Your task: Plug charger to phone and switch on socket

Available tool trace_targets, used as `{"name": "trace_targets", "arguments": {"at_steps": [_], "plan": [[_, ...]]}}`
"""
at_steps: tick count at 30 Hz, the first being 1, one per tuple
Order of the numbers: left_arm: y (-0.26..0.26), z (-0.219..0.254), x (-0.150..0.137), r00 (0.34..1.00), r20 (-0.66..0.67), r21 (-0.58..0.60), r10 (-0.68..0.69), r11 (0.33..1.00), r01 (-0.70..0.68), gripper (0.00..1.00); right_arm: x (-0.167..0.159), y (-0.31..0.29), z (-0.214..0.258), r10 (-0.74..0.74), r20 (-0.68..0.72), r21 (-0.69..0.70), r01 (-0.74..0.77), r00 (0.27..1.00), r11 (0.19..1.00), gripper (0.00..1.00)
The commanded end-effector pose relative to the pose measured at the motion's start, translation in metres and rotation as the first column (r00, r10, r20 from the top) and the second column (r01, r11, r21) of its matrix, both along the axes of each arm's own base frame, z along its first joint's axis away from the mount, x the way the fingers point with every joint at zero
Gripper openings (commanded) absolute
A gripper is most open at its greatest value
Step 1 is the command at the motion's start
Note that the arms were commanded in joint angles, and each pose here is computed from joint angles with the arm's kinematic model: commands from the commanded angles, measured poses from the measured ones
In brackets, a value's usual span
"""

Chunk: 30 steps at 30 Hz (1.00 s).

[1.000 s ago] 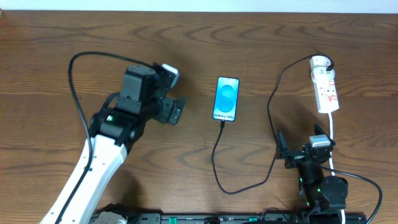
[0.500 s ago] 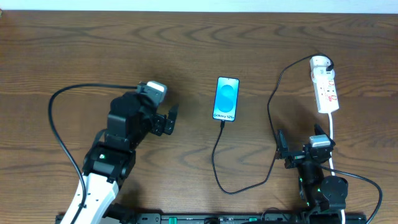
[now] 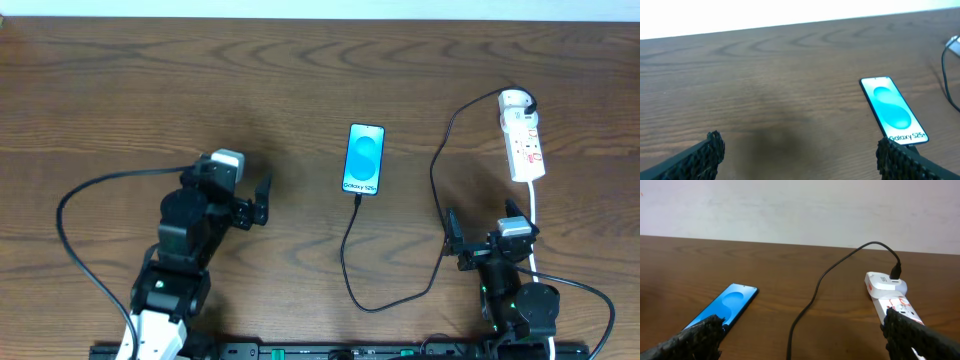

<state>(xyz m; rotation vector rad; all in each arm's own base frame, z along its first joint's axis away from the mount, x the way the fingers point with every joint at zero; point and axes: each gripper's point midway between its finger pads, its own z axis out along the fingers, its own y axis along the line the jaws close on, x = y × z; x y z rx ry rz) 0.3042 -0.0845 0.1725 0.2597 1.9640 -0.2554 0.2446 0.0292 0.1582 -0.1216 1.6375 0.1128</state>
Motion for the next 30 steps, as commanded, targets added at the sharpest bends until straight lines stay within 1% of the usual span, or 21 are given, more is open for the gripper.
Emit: {"name": "trace_targets", "arguments": {"at_steps": [1,9,18,25,30], "plan": [[0.010,0.001,-0.005,0.999,0.016,-0.040,0.043,0.998,-0.042,0.98,0.000,0.000,-0.001,-0.004,-0.002,0.013,0.004,1.000,1.000,0.99],[0.022,0.011,-0.018,0.992,0.100,-0.060,0.083,0.995,-0.077,0.98,0.000,0.000,-0.001,-0.004,-0.002,0.013,0.004,1.000,1.000,0.99],[0.027,0.016,-0.036,0.976,0.193,-0.083,0.095,0.993,-0.081,0.98,0.000,0.000,-0.001,-0.004,-0.002,0.013,0.004,1.000,1.000,0.99],[0.038,0.012,-0.042,0.967,0.214,-0.111,0.140,0.987,-0.118,0.98,0.000,0.000,-0.001,-0.004,-0.003,0.013,0.004,1.000,1.000,0.99],[0.038,0.008,-0.045,0.964,0.228,-0.115,0.140,0.987,-0.116,0.98,0.000,0.000,-0.001,-0.004,-0.003,0.012,0.004,1.000,1.000,0.99]]}}
